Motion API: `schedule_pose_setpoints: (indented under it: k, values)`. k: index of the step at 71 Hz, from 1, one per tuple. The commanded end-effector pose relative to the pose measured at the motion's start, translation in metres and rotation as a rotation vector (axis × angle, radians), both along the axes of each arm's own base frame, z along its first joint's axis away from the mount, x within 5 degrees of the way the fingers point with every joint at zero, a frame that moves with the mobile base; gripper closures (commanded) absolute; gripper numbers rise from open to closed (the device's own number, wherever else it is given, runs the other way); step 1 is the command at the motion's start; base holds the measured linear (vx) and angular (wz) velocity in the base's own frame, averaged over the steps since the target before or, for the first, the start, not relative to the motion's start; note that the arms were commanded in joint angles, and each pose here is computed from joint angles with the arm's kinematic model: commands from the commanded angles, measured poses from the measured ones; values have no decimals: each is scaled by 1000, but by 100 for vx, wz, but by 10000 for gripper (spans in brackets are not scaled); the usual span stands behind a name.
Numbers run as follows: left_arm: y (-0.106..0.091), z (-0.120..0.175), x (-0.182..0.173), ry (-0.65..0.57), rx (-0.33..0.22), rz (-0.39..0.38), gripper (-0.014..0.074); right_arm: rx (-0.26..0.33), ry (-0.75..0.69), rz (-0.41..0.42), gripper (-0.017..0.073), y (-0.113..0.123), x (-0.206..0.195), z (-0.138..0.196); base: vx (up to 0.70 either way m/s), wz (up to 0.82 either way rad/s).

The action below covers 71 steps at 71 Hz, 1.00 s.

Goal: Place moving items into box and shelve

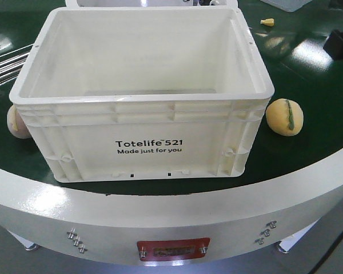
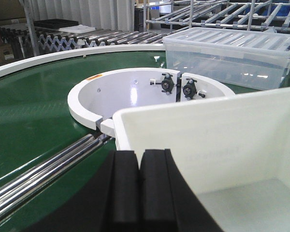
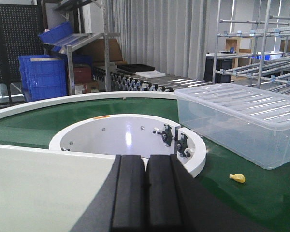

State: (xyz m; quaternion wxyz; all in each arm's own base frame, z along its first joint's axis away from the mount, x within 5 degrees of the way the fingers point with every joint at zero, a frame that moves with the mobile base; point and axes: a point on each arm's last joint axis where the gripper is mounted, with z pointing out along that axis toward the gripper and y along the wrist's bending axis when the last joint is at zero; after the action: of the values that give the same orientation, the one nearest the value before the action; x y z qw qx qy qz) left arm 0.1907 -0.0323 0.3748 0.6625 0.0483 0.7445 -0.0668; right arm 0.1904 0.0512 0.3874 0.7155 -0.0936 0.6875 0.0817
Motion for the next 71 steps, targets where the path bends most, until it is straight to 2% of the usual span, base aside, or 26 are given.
schedule_pose_setpoints:
  k: [1, 8, 24, 32, 45, 60, 67, 71]
  values:
    - [-3, 26, 10, -116, -39, -9, 610, -16, -94, -29, 571, -1, 6, 18, 0, 0]
    - [-5, 26, 19, -100, -37, -8, 610, -54, -85, -34, 571, 1, 13, 13, 0, 0]
    - [-6, 22, 24, -86, -29, -9, 600, -42, -123, -56, 556, 0, 16, 15, 0, 0]
    - [-6, 24, 24, -111, -14, -11, 551, -35, -148, -67, 505, -1, 16, 18, 0, 0]
    - [-6, 24, 24, -111, -14, -11, 413, -37, -131, -60, 337, -1, 16, 16, 0, 0]
    - [-6, 24, 25, -109, -14, -11, 175, -37, -131, -60, 18, -1, 16, 16, 0, 0]
    - [-6, 21, 27, -96, -17, -10, 90, -37, -128, -61, -74, 0, 17, 16, 0, 0]
    - [-7, 20, 29, -81, -34, -9, 62, -38, -122, -61, -96, 0, 18, 15, 0, 0]
